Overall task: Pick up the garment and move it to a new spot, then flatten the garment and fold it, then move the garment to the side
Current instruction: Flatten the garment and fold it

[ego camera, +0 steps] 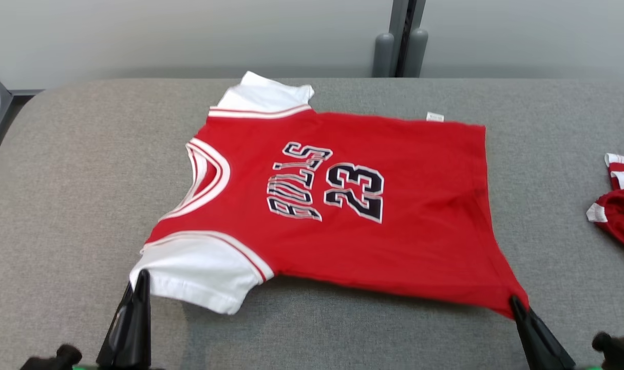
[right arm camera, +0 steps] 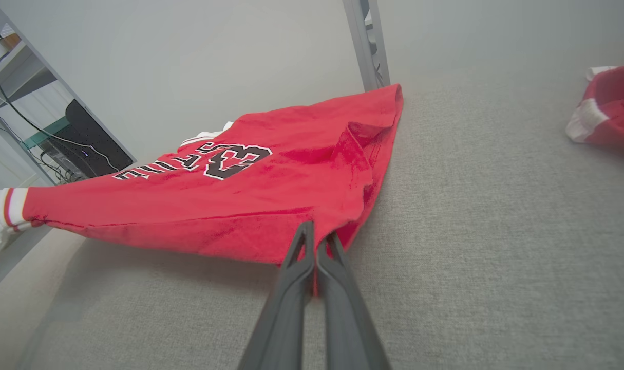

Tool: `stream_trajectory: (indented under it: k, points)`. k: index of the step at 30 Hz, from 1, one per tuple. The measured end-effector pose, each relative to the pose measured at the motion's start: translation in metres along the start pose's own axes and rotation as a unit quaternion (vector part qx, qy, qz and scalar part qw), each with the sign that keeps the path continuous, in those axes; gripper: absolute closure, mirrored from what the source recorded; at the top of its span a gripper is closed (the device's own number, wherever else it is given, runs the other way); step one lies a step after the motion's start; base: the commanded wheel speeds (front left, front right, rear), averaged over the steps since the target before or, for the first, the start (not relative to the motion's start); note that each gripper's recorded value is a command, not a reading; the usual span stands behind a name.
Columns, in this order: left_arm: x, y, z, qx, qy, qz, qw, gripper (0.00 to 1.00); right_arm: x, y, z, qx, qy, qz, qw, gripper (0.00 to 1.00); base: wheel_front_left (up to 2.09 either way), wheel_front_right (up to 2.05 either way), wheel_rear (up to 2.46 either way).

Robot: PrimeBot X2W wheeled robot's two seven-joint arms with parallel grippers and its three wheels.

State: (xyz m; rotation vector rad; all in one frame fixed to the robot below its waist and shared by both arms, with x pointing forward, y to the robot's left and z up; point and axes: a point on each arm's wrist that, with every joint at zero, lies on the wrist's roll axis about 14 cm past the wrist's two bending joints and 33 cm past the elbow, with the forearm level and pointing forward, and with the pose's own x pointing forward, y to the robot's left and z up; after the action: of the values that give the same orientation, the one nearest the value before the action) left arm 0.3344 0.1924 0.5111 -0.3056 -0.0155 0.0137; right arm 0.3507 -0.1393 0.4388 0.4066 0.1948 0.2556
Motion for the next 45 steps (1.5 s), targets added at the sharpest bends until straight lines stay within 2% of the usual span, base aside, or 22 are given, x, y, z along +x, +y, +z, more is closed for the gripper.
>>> stream_trajectory:
  k: [7, 14, 18, 22, 30, 36, 45]
  points:
    - [-0.032, -0.001, 0.009, -0.013, 0.004, 0.026, 1.000, 1.00, -0.032, -0.003, -0.005, -0.031, 0.028, -0.023, 0.999, 1.00, 0.00, 0.00, 0.00]
    - [-0.029, -0.006, 0.001, -0.012, 0.030, 0.015, 0.999, 1.00, -0.033, -0.002, -0.008, -0.035, 0.049, -0.034, 0.998, 1.00, 0.00, 0.00, 0.00]
    - [-0.012, -0.009, -0.002, -0.012, 0.040, 0.000, 0.999, 1.00, -0.023, 0.001, -0.009, -0.031, 0.056, -0.031, 0.997, 1.00, 0.00, 0.00, 0.00]
    - [0.010, -0.011, -0.004, -0.001, 0.054, -0.021, 0.998, 1.00, -0.009, 0.003, -0.006, -0.004, 0.053, -0.034, 0.998, 1.00, 0.00, 0.00, 0.00]
    - [0.065, -0.017, -0.012, -0.004, 0.074, -0.055, 0.996, 1.00, 0.026, -0.010, 0.011, 0.041, 0.035, -0.056, 0.997, 1.00, 0.00, 0.00, 0.00]
    - [0.098, -0.013, -0.036, -0.013, 0.102, -0.058, 0.993, 1.00, 0.048, -0.017, 0.019, 0.037, 0.029, -0.057, 0.997, 1.00, 0.00, 0.00, 0.00]
    - [0.121, 0.000, -0.075, -0.033, 0.131, -0.045, 0.990, 1.00, 0.067, -0.032, -0.005, 0.035, 0.066, -0.063, 0.995, 1.00, 0.00, 0.00, 0.00]
